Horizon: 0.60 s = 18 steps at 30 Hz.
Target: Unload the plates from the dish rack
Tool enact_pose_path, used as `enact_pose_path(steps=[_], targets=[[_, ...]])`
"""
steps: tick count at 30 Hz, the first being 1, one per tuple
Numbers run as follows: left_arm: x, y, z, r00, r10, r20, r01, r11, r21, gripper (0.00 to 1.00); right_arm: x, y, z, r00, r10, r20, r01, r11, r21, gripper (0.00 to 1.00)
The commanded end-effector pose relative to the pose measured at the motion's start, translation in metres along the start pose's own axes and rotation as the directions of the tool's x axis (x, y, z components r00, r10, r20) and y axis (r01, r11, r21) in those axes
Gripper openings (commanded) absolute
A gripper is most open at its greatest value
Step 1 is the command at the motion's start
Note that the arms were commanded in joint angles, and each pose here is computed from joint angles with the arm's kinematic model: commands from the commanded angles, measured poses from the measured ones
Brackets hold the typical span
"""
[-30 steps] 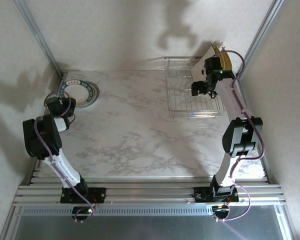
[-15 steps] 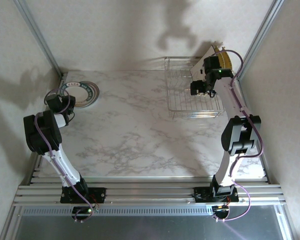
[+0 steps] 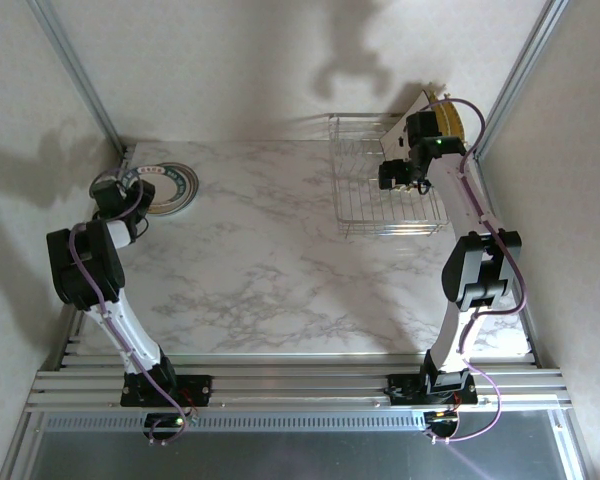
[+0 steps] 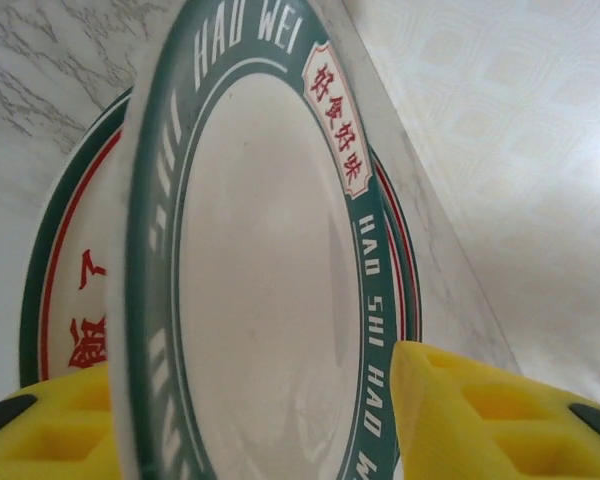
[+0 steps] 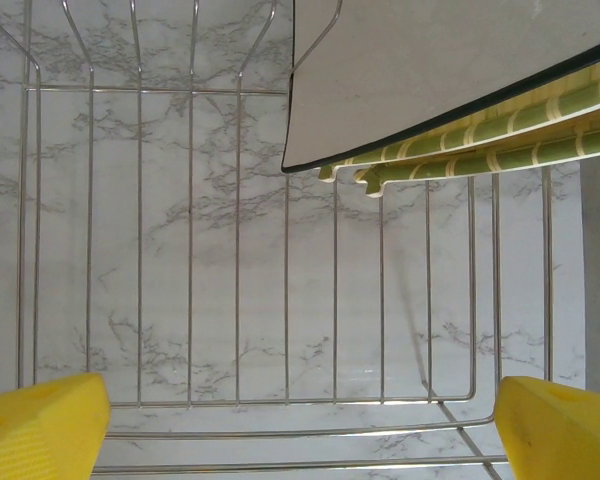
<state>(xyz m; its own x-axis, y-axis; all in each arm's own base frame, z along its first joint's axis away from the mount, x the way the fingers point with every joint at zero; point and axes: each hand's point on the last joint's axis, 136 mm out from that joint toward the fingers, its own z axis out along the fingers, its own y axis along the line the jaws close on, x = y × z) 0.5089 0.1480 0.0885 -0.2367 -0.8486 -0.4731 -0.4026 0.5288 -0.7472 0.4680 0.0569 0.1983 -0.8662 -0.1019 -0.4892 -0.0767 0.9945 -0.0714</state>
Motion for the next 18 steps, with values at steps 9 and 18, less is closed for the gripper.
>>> enact_pose_path(steps=[9,18], targets=[[0.017,0.012,-0.003,0.964,0.24,-0.117,-0.263,0.929,-0.259,0.66,-0.01,0.007,-0.019,0.999,-0.019,0.04,0.02,0.999,-0.025,0.99],[0.02,0.017,-0.009,0.937,0.308,-0.164,-0.346,0.875,-0.339,0.74,-0.011,0.008,-0.02,0.999,-0.02,0.043,0.021,0.999,-0.034,0.99]])
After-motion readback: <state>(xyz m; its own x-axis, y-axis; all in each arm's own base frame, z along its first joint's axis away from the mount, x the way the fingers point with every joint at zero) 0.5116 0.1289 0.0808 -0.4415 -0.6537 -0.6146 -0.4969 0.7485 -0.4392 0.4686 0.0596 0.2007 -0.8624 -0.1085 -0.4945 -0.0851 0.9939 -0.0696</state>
